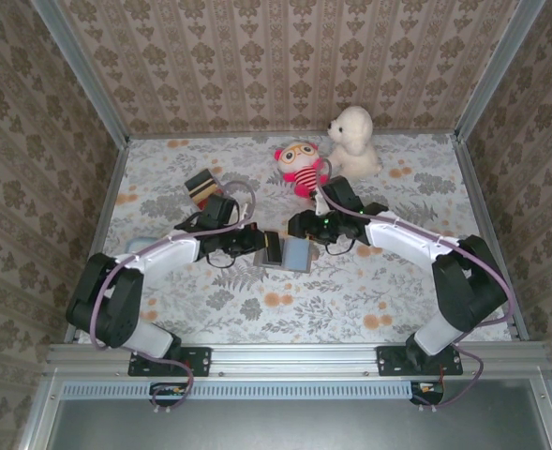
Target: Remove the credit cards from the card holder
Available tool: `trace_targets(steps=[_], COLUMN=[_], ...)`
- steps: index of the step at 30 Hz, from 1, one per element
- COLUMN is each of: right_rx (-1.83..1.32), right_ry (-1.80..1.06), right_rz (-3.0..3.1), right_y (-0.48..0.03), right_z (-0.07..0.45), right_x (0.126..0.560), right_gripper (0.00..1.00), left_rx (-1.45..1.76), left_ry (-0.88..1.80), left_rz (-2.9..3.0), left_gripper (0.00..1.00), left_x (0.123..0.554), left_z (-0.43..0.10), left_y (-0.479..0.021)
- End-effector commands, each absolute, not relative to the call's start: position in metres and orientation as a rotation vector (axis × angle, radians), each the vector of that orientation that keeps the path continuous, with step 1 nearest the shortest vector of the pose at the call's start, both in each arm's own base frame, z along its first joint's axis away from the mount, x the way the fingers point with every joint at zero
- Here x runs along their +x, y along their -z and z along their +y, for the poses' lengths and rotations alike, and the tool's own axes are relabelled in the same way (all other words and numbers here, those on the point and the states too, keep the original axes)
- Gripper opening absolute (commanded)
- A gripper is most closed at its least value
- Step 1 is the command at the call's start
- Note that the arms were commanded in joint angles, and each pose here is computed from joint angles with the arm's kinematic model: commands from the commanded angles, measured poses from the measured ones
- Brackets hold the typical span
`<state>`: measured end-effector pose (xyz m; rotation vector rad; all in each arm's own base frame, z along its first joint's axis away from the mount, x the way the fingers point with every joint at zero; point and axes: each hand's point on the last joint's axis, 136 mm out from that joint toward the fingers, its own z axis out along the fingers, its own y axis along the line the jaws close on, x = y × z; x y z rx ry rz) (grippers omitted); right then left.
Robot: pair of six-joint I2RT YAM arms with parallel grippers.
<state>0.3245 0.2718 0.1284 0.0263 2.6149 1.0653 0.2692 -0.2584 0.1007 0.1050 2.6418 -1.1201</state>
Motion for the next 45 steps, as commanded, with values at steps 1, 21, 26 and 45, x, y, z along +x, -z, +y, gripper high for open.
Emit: trace_targets(steps=[1, 21, 26, 45], right_rx=[-0.046, -0.223, -0.227, -0.181], right_ry=[-1.330, -1.744, -1.770, -1.876], right_rz=[2.523, 2.220, 2.192, 2.208], right_y=[-0.155, -0.230, -0.240, -0.240], right_z=[0.286, 0.291, 0.291, 0.320], right_x=[0.319, 0.334, 0.332, 0.326], right_gripper=[0.62, 0.51, 0.30, 0.14], left_rx=[0.149, 0.215, 0.196, 0.068], left_ry=[1.211, 1.734, 1.756, 1.768], left_rz=[2.533, 2.148, 2.127, 2.067], left_gripper=[0.00, 0.00, 0.00, 0.16], left_x=[0.275, 0.293, 0.294, 0.309], left_z=[-0.267, -0.281, -0.282, -0.281], left_y=[-0.141, -0.248, -0.252, -0.256])
